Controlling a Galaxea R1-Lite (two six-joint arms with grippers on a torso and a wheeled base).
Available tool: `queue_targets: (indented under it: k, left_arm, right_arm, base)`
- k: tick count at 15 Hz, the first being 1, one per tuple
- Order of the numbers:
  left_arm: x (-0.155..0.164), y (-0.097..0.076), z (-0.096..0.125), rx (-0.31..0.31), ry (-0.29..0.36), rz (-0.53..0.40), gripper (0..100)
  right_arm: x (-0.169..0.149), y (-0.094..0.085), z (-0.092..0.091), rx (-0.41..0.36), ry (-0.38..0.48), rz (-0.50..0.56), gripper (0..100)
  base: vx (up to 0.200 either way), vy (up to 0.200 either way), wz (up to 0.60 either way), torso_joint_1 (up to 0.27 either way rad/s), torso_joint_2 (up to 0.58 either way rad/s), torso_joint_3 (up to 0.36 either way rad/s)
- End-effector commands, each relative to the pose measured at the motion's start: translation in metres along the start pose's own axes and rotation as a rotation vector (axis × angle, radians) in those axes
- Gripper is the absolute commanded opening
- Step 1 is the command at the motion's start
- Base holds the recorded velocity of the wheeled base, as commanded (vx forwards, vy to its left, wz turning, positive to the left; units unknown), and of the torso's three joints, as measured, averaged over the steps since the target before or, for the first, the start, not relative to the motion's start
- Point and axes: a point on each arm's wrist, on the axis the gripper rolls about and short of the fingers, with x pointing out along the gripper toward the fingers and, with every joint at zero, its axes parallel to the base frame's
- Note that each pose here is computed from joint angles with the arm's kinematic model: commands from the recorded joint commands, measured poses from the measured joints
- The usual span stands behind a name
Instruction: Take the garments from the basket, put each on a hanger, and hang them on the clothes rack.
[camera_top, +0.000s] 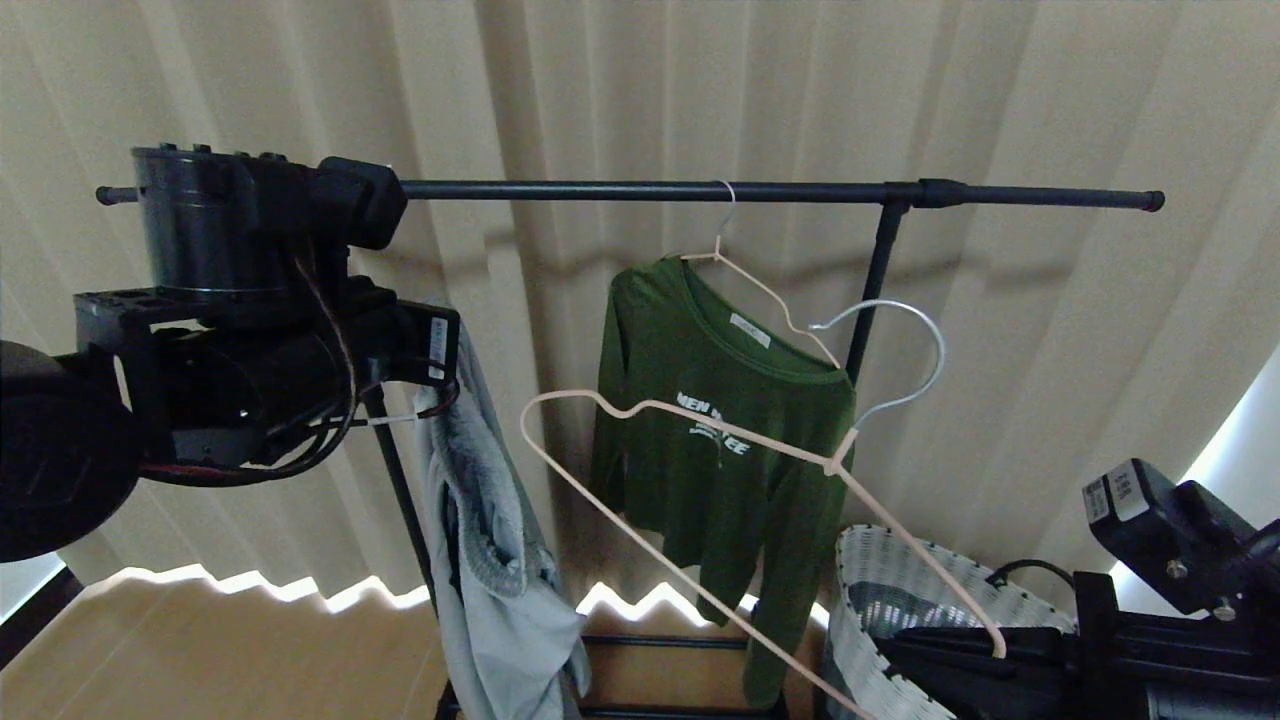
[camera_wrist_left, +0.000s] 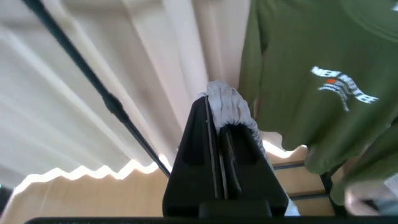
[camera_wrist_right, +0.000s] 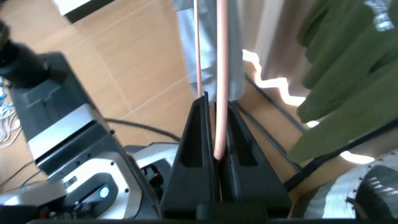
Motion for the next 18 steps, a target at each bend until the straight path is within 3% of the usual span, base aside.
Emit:
queue_targets:
  k: [1, 7, 11, 14, 18]
  left_arm:
    - [0.004, -0.003, -0.002, 0.004, 0.008, -0.003, 0]
    - [0.003, -0.001, -0.002, -0.002, 0.011, 0.003, 0]
    - [0.004, -0.001, -0.002, -0.003, 0.013, 0.006, 0]
    - [0.012, 0.016, 0.0, -0.014, 0.014, 0.067, 0]
    - [0.012, 0.017, -0.004, -0.011, 0.024, 0.07, 0]
  right_arm:
    - [0.012, 0.001, 0.002, 0.001, 0.036, 0.014, 0]
    - [0.053, 0.006, 0.021, 0.054, 0.043, 0.043, 0]
    - [0.068, 0.008, 0.028, 0.072, 0.039, -0.008, 0]
    - [0.056, 0.016, 0.025, 0.056, 0.022, 0.023, 0]
    - [0.049, 0.032, 0.023, 0.022, 0.016, 0.088, 0]
  base:
    - [0.0, 0.0, 0.0, 0.0, 0.0, 0.0]
    - [0.0, 0.0, 0.0, 0.0, 0.0, 0.0]
    - [0.0, 0.0, 0.0, 0.0, 0.0, 0.0]
    - [0.0, 0.0, 0.0, 0.0, 0.0, 0.0]
    - [0.0, 0.0, 0.0, 0.0, 0.0, 0.0]
